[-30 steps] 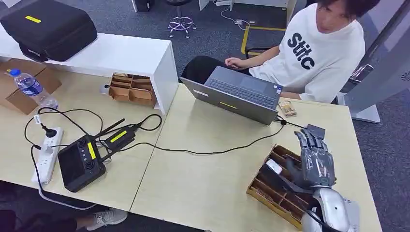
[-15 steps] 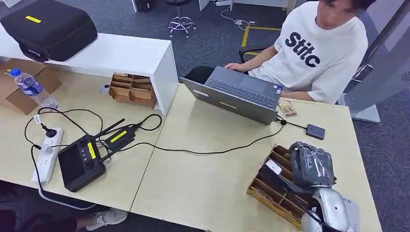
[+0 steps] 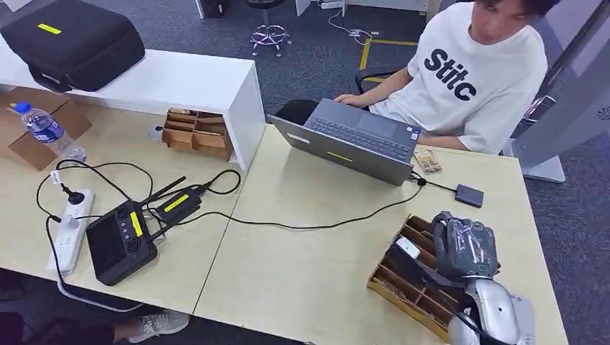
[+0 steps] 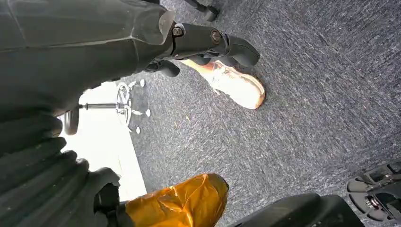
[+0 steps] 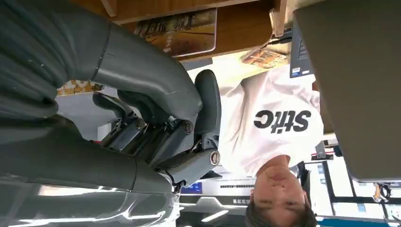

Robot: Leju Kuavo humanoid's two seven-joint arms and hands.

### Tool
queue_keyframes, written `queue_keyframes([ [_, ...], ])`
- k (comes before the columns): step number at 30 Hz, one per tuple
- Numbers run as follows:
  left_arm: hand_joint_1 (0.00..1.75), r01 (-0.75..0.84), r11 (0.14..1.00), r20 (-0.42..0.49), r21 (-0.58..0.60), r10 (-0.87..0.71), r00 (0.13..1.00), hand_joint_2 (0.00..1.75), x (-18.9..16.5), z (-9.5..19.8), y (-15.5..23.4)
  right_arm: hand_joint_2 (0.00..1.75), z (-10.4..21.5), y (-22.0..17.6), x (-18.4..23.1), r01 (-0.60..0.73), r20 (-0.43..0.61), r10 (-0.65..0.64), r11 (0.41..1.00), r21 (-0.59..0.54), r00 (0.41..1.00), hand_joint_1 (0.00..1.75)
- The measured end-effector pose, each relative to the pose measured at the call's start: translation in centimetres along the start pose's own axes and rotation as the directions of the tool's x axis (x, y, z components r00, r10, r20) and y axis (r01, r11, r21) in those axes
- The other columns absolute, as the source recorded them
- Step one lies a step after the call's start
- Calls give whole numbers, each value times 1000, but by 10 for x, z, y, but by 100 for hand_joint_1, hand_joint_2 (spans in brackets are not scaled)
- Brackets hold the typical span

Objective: Pass the card to the sensor for recognition and then transmit it.

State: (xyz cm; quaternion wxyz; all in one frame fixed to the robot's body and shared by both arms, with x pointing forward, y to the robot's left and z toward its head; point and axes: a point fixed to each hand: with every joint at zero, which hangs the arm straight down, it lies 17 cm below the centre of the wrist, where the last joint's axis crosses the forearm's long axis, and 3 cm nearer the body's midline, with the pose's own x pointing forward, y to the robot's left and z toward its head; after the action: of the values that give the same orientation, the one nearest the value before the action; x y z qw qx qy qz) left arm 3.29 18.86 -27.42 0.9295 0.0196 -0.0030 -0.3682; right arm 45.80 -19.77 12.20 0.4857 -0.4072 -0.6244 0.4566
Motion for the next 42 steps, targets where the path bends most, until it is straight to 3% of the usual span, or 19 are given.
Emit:
queue_keyframes([
  [5, 0, 0, 1000, 0, 0, 0, 1000, 175, 0, 0, 0, 175, -2, -3, 0, -1, 1, 1, 1000, -6, 1000, 19],
  [6, 0, 0, 1000, 0, 0, 0, 1000, 175, 0, 0, 0, 175, -3, -4, 0, -1, 2, 1, 1000, -8, 1000, 0],
  [33, 0, 0, 1000, 0, 0, 0, 1000, 175, 0, 0, 0, 175, -9, -16, -6, 8, -21, -9, 999, -46, 1000, 0],
  [42, 0, 4, 1000, -2, -1, -4, 1000, 175, 0, 0, 0, 175, -12, -62, -4, 62, -13, -65, 982, -177, 998, 0],
])
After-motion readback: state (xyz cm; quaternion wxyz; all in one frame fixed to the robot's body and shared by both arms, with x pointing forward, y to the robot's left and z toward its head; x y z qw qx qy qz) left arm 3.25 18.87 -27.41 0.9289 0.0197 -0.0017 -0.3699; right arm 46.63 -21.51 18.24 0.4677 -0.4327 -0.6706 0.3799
